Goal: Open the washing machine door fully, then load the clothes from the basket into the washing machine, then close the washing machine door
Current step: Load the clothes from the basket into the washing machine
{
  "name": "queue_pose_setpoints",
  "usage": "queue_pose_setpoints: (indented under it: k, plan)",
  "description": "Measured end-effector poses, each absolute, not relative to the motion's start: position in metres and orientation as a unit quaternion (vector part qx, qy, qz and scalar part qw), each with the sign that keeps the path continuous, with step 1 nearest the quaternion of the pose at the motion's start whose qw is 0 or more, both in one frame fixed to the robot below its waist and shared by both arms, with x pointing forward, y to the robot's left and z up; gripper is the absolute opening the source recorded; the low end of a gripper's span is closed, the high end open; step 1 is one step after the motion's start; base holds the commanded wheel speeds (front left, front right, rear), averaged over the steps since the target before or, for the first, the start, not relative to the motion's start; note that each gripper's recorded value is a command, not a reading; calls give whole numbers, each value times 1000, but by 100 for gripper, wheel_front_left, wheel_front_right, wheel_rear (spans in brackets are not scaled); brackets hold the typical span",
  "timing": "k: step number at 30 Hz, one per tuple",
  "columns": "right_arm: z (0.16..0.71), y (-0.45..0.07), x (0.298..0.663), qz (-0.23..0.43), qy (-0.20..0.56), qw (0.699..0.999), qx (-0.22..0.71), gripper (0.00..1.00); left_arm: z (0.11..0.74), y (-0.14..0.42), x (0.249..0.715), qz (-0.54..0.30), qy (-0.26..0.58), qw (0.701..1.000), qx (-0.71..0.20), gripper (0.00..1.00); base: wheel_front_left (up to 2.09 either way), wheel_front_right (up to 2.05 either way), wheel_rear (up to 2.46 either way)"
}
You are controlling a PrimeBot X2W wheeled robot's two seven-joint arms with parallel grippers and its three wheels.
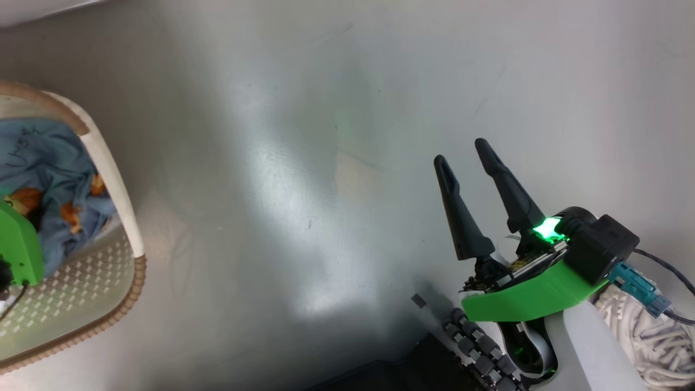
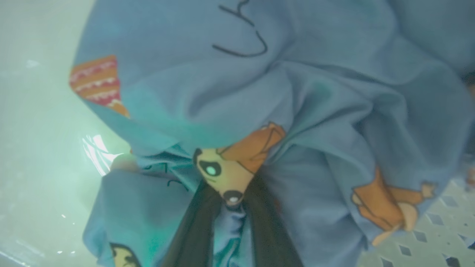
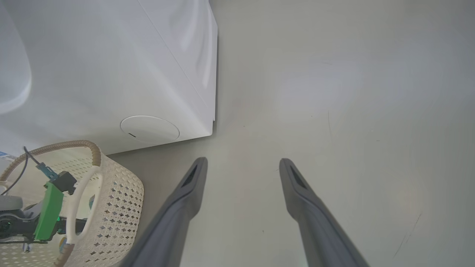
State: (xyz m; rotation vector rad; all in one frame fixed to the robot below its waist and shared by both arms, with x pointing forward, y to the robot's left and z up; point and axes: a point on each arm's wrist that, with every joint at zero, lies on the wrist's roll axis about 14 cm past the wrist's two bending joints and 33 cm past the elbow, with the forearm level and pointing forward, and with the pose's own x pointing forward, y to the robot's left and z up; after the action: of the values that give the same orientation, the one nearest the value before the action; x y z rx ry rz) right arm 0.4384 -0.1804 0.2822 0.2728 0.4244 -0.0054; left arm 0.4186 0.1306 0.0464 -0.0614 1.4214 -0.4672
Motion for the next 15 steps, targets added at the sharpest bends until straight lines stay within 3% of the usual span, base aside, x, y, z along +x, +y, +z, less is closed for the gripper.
queue_pose_setpoints:
  k: [9, 15]
  plan:
    - [298, -177, 453, 12, 182, 975, 125, 100, 82, 122, 444, -211, 569, 793, -60, 0, 0, 0, 0]
    - [312, -169, 461, 27, 162, 979, 119, 100, 108, 123, 443, -197, 536, 817, -83, 0, 0, 0, 0]
